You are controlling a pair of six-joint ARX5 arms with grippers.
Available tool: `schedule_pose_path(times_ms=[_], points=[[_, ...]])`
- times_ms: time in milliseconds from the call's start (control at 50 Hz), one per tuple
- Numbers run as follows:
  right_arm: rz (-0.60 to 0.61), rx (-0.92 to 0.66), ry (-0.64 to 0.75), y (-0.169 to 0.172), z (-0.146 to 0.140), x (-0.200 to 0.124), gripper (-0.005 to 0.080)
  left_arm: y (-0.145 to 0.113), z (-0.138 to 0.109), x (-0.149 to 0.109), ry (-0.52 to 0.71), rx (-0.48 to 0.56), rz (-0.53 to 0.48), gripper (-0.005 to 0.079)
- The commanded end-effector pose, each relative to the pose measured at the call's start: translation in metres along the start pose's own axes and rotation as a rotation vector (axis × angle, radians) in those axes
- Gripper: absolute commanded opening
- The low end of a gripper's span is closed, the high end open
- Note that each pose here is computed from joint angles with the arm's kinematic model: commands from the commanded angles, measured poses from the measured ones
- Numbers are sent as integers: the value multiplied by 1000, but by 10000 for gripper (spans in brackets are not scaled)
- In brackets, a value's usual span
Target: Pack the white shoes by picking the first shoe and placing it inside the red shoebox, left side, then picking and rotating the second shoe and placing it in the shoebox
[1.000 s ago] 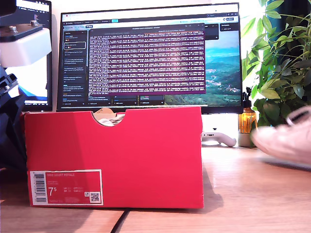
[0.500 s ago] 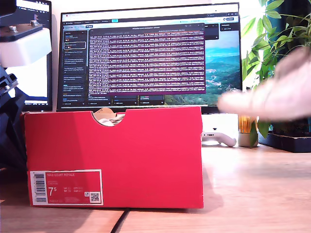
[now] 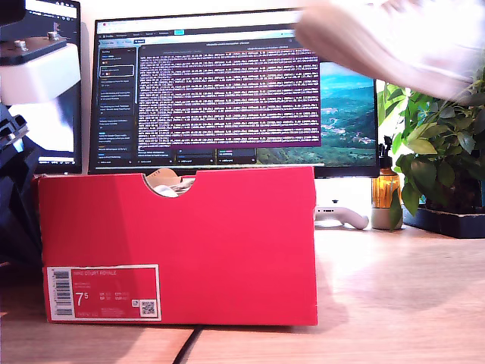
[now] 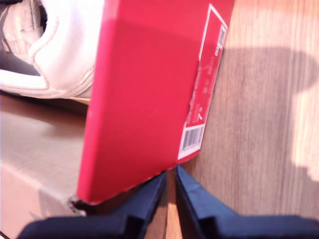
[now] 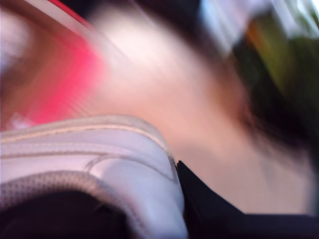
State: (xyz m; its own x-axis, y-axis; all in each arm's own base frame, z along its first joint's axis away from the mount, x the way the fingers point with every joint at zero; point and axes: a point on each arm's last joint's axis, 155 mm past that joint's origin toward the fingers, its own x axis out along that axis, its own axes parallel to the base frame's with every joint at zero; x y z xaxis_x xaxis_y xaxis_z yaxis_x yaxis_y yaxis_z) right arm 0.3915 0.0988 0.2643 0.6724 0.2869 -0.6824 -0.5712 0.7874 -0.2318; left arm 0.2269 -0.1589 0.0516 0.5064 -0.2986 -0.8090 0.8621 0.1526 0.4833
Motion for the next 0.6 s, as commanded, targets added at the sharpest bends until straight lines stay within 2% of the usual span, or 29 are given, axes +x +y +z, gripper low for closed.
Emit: schedule_pose_path(times_ms=[0,140,260,580], points=[[4,-69,-112,9,32,-5,-13,0,5,0,-17,-7,-7,43],[-2,-200,-284,30,84,-5,-13,0,5,0,-17,-7,-7,43],[13,-245,-360,49,109,3,-13,0,5,0,-17,-7,-7,43],[46,-325,-366,77,121,56,-13,0,5,0,-17,-7,-7,43]])
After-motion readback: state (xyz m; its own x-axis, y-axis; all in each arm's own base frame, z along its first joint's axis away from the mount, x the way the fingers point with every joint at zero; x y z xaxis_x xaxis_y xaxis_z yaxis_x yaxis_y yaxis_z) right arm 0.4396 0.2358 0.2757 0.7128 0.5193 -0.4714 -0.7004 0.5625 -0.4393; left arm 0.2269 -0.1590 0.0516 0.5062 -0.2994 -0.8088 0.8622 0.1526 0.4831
